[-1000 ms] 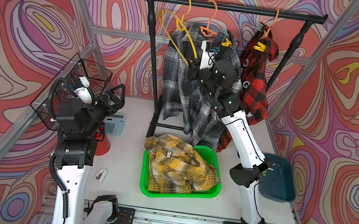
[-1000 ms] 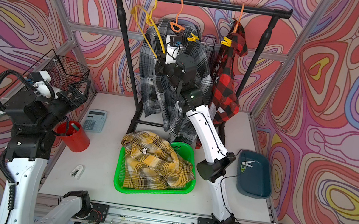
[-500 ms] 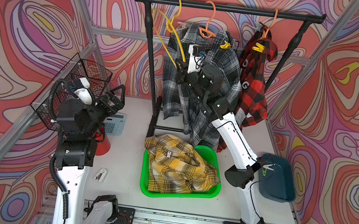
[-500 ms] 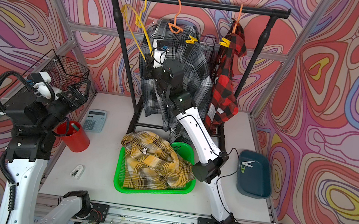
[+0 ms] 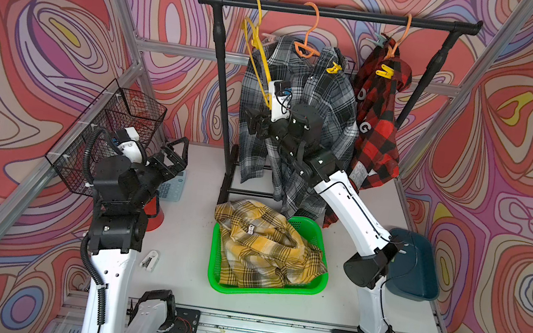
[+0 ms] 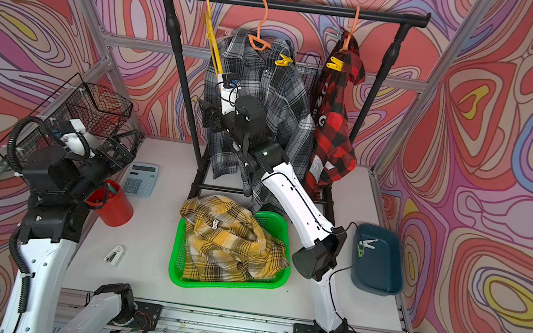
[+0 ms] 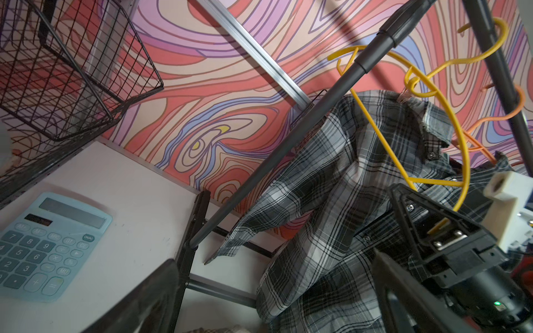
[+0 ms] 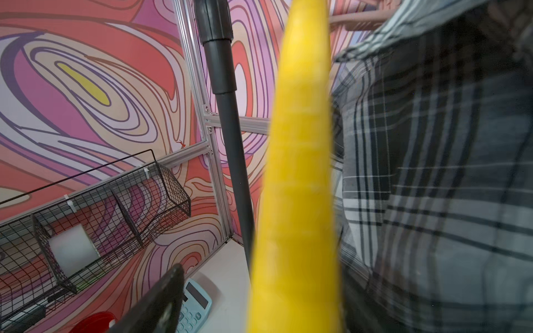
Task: Remove the clothespins securing long-sleeve shirts to the hanger
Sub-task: Place the hanger on the clothesline, then adjust the long-sleeve shirt at the bin.
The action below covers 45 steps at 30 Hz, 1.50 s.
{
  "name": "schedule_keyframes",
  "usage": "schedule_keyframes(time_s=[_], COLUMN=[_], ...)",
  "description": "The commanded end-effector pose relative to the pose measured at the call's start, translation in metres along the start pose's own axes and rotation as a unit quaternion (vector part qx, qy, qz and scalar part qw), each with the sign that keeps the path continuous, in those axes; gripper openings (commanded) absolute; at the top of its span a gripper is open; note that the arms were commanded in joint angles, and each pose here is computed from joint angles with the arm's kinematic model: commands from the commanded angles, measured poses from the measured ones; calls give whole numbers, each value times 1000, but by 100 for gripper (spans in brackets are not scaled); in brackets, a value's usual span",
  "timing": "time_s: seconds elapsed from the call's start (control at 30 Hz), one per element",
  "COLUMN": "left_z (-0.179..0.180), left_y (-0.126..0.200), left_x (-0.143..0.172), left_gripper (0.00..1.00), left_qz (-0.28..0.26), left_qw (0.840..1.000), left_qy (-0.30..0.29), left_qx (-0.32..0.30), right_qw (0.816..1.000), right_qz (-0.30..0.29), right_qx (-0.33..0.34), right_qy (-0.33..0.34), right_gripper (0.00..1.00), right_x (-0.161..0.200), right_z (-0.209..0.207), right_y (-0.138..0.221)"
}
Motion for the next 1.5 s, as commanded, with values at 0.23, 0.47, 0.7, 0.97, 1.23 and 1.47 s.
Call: schedule_keyframes(time_s=[0.23,0.47,0.7,0.97,1.23,1.47], left_z=[53,80,74,61,60,87], left_y=[-15,-45,-75,-74,-29,5], left_x=[73,139,203,256,303,337], left_gripper=[98,95,93,92,90,88], left_qz=[169,280,369,445,515,562], left_qw=[982,954,925,893,855,821], left_qy=[67,89,70,24,14,19], left_qx=[-53,-61,-57,-55,-60,-95], right_qw=[995,965,922,884,855,848], right_qz=[86,241,337,387,422,420], right_qx=[-13,8,36,75,128,142], right_qy=[-49,-107,-186,-250,-272,-288], right_gripper=[79,73,68,66,64,64], right_x=[18,114,200,270,320,335], right_z=[2,2,3,1,-4,-7], right_y=[76,111,147,176,193,193])
Point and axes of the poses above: each gripper's point midway between its finger pads, its own y axis back along the fingers, its own z axis along the line the jaws close on, x = y × z, the point moved 7 cm from there along y, back along the fingers
